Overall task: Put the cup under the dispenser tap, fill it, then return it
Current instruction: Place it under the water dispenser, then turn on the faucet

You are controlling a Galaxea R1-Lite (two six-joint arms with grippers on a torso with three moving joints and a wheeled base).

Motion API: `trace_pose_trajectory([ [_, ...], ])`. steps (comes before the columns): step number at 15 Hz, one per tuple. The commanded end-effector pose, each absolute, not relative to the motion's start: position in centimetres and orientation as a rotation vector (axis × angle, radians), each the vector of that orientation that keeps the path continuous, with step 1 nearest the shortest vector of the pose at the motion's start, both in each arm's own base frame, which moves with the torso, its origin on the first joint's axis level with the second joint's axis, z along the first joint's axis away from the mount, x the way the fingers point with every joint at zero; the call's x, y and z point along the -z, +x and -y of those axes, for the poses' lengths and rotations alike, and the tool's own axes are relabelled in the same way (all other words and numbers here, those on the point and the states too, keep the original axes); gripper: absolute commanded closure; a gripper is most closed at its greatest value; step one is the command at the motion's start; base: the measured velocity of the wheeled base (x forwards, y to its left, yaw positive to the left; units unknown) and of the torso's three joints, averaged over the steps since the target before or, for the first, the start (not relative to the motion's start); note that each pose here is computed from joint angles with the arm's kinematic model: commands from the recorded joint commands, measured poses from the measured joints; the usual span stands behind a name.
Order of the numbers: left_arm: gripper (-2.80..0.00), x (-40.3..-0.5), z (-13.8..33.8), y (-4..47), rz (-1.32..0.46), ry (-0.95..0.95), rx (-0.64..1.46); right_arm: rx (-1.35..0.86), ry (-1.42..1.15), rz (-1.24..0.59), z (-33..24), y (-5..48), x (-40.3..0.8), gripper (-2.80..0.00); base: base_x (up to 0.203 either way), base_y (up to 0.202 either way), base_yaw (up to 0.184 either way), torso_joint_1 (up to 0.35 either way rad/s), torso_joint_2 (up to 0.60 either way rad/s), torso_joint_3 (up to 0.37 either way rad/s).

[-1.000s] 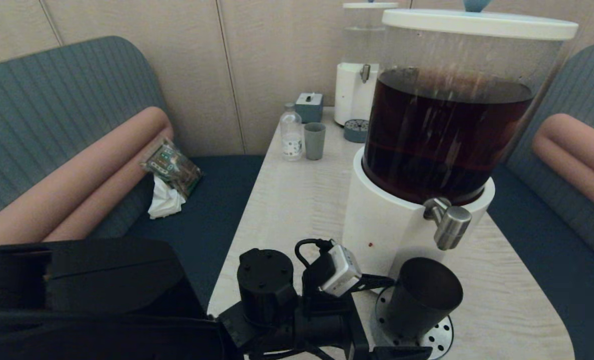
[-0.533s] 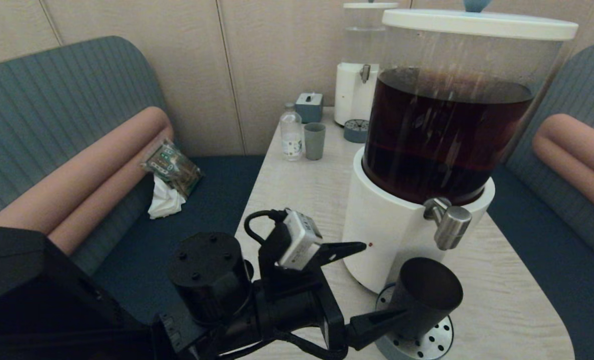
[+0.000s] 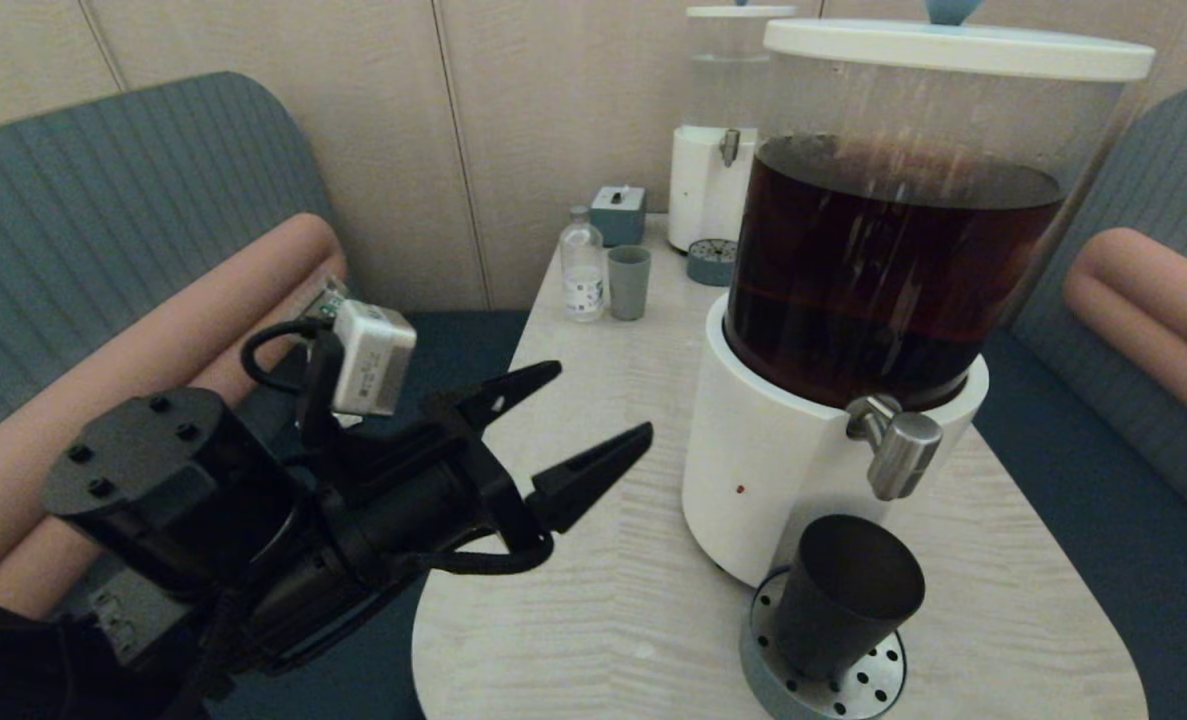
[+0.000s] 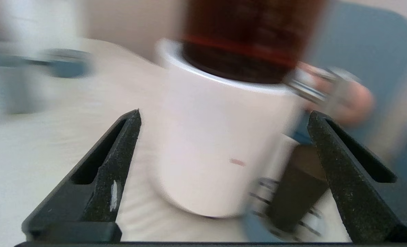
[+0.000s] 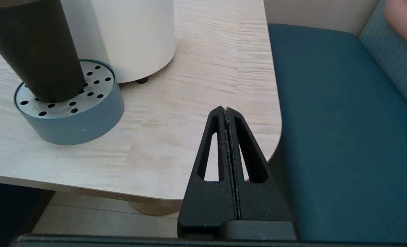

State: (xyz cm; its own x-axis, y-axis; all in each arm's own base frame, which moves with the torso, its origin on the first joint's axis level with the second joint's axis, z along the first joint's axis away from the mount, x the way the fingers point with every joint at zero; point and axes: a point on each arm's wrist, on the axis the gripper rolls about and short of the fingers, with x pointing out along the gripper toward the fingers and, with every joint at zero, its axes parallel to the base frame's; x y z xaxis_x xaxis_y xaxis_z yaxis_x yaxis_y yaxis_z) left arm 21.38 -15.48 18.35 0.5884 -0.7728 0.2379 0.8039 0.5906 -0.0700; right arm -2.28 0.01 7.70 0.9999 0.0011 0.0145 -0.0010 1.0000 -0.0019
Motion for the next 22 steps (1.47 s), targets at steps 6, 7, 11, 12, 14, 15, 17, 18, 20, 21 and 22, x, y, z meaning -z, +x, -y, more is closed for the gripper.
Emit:
trace_pose_trajectory([
  [6, 0.00, -22.4, 9.3, 19.2, 0.362, -0.257, 0.630, -0.002, -0.003, 0.012, 0.0, -2.3, -7.5, 0.00, 0.000, 0.000, 0.000, 0.000, 0.00, 0.000],
  [7, 0.00, -22.8, 8.2, 19.1, 0.383, -0.260, 0.577, -0.002, -0.003, 0.012, 0.0, -2.3, -7.5, 0.00, 0.000, 0.000, 0.000, 0.000, 0.00, 0.000],
  [11, 0.00, -26.0, 5.1, 15.7, 0.506, -0.237, 0.511, -0.002, -0.003, 0.012, 0.0, -2.3, -7.5, 0.00, 0.000, 0.000, 0.000, 0.000, 0.00, 0.000],
  [12, 0.00, -27.0, 4.3, 14.2, 0.552, -0.212, 0.509, -0.003, -0.003, 0.012, 0.0, -2.3, -7.5, 0.00, 0.000, 0.000, 0.000, 0.000, 0.00, 0.000],
  [14, 0.00, -28.9, 2.6, 11.1, 0.641, -0.151, 0.465, -0.002, -0.003, 0.012, 0.0, -2.3, -7.5, 0.00, 0.000, 0.000, 0.000, 0.000, 0.00, 0.000],
  [15, 0.00, -29.6, 1.7, 9.4, 0.679, -0.115, 0.414, -0.002, -0.003, 0.011, 0.0, -2.2, -7.5, 0.00, 0.000, 0.000, 0.000, 0.000, 0.00, 0.000],
  [17, 0.00, -30.2, 0.8, 6.5, 0.729, -0.053, 0.359, -0.002, -0.003, 0.012, 0.0, -2.3, -7.5, 0.00, 0.000, 0.000, 0.000, 0.000, 0.00, 0.000],
  [18, 0.00, -30.2, 0.7, 5.0, 0.749, -0.031, 0.357, -0.002, -0.003, 0.012, 0.0, -2.3, -7.5, 0.00, 0.000, 0.000, 0.000, 0.000, 0.00, 0.000],
  [20, 0.00, -29.7, 0.7, 2.2, 0.766, -0.013, 0.360, -0.002, 0.000, 0.012, 0.0, -2.3, -7.5, 0.00, 0.000, 0.000, 0.000, 0.000, 0.00, 0.000],
  [21, 0.00, -29.1, 0.7, 0.6, 0.774, -0.008, 0.362, -0.002, -0.001, 0.012, 0.0, -2.3, -7.5, 0.00, 0.000, 0.000, 0.000, 0.000, 0.00, 0.000],
  [22, 0.00, -28.5, 0.8, -0.7, 0.778, -0.003, 0.367, -0.003, -0.003, 0.012, 0.0, -2.3, -7.5, 0.00, 0.000, 0.000, 0.000, 0.000, 0.00, 0.000],
])
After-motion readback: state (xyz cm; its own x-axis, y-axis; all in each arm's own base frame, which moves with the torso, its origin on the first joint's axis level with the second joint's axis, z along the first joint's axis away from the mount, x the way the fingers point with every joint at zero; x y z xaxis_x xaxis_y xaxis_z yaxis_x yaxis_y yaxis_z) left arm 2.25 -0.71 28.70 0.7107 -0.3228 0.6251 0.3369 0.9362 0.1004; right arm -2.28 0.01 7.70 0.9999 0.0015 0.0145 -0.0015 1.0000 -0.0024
